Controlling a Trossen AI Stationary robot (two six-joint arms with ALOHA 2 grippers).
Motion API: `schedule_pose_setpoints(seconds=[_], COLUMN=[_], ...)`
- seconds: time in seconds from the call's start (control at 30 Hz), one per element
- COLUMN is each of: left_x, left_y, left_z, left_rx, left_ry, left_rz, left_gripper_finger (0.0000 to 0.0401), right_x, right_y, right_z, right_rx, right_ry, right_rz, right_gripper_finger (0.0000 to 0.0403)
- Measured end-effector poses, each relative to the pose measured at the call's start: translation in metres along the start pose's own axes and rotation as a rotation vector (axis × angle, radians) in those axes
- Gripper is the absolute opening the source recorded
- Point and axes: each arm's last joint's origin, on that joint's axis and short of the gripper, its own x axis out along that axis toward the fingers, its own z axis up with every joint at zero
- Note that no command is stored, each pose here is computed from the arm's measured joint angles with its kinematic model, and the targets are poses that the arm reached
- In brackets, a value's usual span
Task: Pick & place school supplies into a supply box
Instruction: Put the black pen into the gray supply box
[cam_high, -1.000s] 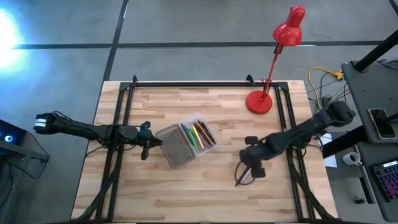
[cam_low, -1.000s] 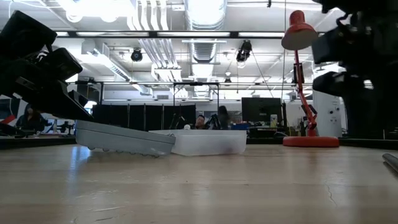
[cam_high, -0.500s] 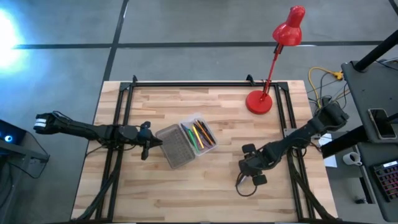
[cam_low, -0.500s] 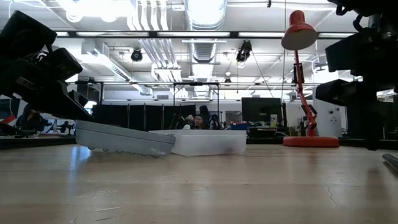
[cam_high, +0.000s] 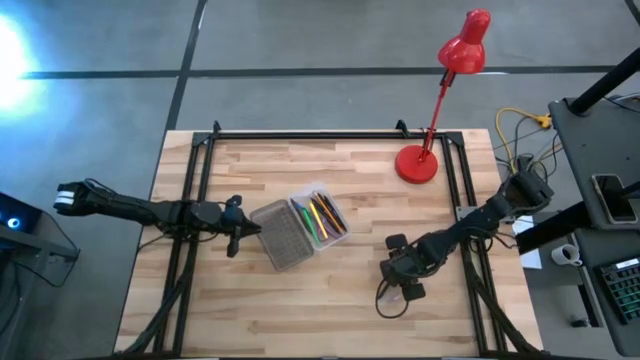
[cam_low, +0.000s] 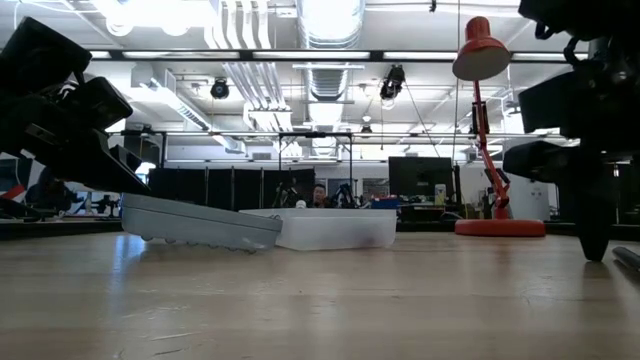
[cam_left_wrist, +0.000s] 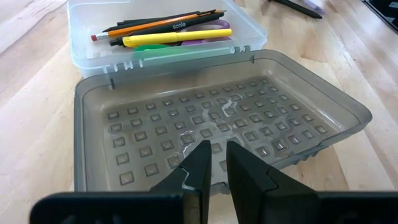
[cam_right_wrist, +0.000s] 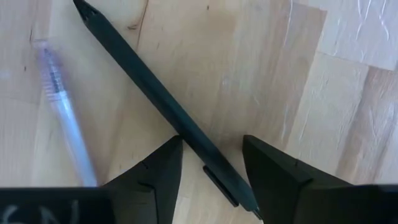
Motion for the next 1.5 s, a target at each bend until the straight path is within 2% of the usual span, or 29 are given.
schedule_pose_setpoints(seconds=[0.17,0.3,0.43,0.57,0.7,0.8,0.9,1.0,1.07,1.2,1.37,1.5], left_x=[0.000,0.000,0.000,0.000,0.000,0.000,0.000,0.000,0.000,0.000,0.000,0.000], left_y=[0.000,0.000,0.000,0.000,0.000,0.000,0.000,0.000,0.000,0.000,0.000,0.000], left_z=[0.000,0.000,0.000,0.000,0.000,0.000,0.000,0.000,0.000,0.000,0.000,0.000], left_rx=[0.000,0.000,0.000,0.000,0.000,0.000,0.000,0.000,0.000,0.000,0.000,0.000], left_ry=[0.000,0.000,0.000,0.000,0.000,0.000,0.000,0.000,0.000,0.000,-0.003,-0.002], left_rz=[0.000,0.000,0.000,0.001,0.001,0.001,0.001,0.001,0.001,0.000,0.000,0.000], left_gripper_finger=[0.0034,0.0034,0.0034,0.0034,0.0034,0.0034,0.0034,0.0034,0.0034,0.0034,0.0034,0.0034], right_x=[0.000,0.002,0.003,0.001,-0.008,-0.023,-0.040,-0.059,-0.062,-0.052,-0.027,-0.019], right_y=[0.000,0.000,-0.002,-0.010,-0.026,-0.052,-0.083,-0.116,-0.135,-0.157,-0.173,-0.181], right_z=[0.001,0.001,0.001,0.004,0.011,0.021,0.033,0.048,0.053,0.070,0.102,0.127], right_rx=[-0.021,-0.018,0.051,0.193,0.340,0.572,0.820,1.021,1.113,1.162,1.167,1.178], right_ry=[-0.008,-0.004,0.009,0.007,-0.069,-0.197,-0.378,-0.602,-0.664,-0.649,-0.596,-0.562], right_rz=[-0.009,-0.012,-0.001,0.054,0.077,0.080,0.130,0.214,0.253,0.278,0.278,0.274], right_gripper_finger=[0.0132,0.0077,0.0022,0.0020,0.0018,0.0017,0.0017,0.0016,0.0016,0.0018,0.0022,0.0036])
